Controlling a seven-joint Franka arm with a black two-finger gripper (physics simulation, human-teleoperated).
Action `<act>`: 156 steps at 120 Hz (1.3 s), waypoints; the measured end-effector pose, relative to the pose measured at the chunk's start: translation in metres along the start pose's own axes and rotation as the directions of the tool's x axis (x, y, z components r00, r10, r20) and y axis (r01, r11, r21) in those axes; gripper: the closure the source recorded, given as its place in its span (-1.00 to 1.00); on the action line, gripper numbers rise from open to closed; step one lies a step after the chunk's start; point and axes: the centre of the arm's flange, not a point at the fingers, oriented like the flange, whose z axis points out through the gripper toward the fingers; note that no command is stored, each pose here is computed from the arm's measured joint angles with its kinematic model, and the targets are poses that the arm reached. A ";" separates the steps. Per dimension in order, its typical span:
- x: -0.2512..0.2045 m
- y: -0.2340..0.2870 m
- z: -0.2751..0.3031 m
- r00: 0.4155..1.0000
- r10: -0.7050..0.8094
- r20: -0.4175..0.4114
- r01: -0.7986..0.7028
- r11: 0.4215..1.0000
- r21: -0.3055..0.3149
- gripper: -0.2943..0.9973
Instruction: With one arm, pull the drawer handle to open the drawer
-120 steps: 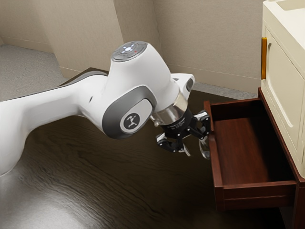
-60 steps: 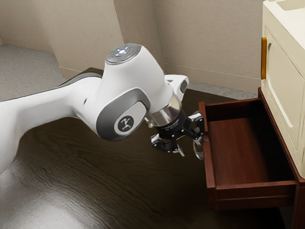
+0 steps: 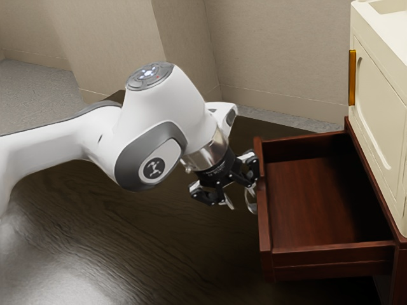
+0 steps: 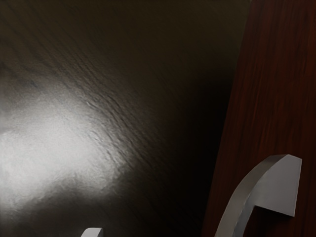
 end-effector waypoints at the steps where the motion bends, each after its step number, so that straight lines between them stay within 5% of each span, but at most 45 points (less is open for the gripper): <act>1: 0.000 0.000 0.000 1.000 0.000 0.000 0.000 1.000 0.000 0.15; 156: -0.025 -0.018 -0.015 1.000 -0.005 -0.013 0.005 1.000 0.003 0.15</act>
